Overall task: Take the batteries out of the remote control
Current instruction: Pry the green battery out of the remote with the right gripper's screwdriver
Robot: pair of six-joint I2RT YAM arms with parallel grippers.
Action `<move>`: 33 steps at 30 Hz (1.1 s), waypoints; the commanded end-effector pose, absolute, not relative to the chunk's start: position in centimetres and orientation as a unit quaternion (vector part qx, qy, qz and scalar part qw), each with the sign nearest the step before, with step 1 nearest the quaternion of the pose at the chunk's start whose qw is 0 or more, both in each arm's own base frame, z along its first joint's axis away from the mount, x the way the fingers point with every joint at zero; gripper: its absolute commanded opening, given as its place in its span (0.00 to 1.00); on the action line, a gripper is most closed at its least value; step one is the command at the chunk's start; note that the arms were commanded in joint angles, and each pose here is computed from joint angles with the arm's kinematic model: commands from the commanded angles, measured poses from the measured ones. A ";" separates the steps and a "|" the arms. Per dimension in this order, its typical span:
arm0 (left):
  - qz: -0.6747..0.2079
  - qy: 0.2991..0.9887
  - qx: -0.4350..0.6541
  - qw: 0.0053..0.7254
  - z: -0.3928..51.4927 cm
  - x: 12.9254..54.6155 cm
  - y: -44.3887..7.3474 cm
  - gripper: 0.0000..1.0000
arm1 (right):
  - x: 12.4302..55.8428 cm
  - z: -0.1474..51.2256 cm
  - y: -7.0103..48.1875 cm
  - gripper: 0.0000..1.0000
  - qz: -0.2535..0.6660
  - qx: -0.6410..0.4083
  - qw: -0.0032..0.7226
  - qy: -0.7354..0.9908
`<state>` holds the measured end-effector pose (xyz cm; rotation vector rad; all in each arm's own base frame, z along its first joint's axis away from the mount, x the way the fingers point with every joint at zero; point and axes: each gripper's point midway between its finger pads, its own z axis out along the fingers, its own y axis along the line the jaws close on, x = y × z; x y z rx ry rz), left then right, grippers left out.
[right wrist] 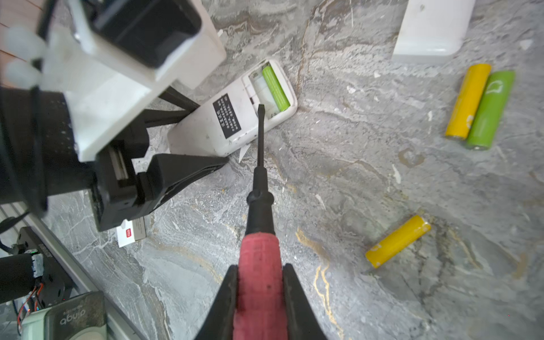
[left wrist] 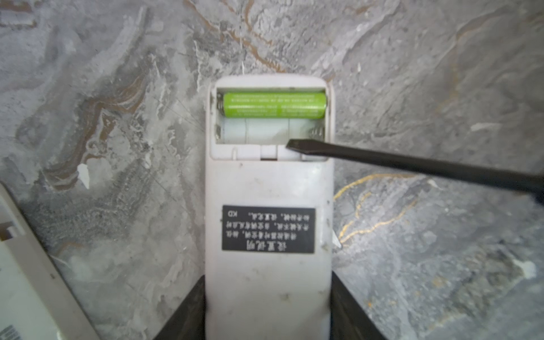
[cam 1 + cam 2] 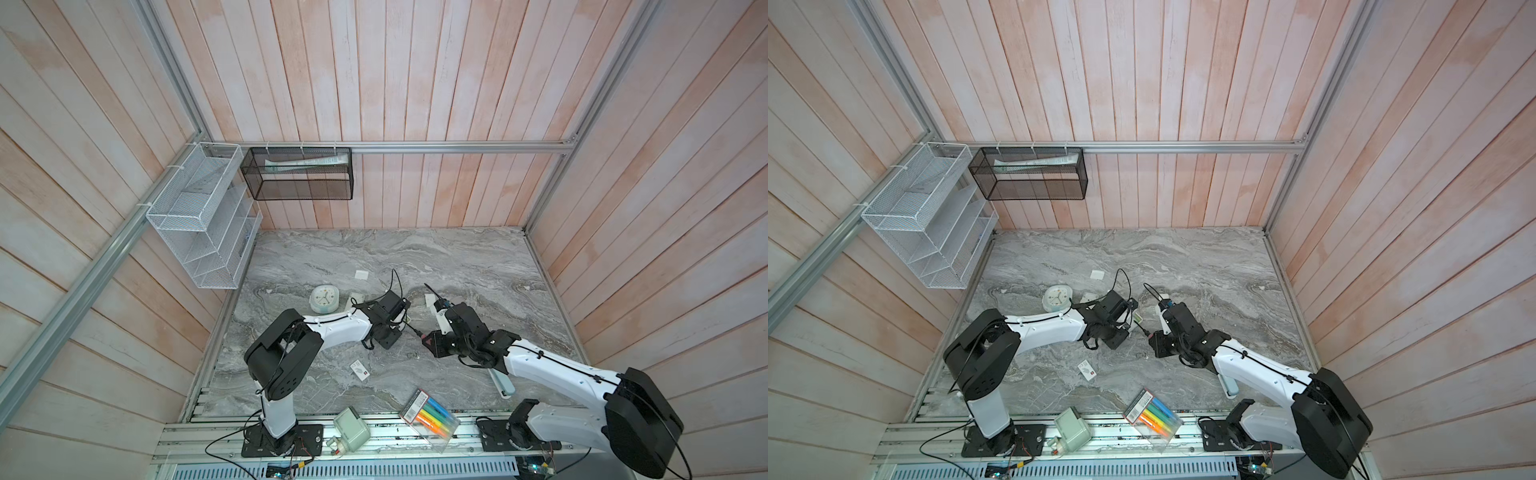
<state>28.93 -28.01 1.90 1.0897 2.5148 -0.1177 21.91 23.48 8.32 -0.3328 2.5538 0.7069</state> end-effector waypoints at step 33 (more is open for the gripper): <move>-0.023 0.928 0.370 0.036 -3.8 23.0 -25.4 0.50 | 22.0 5.3 25.6 0.00 0.096 -0.110 0.249 0.957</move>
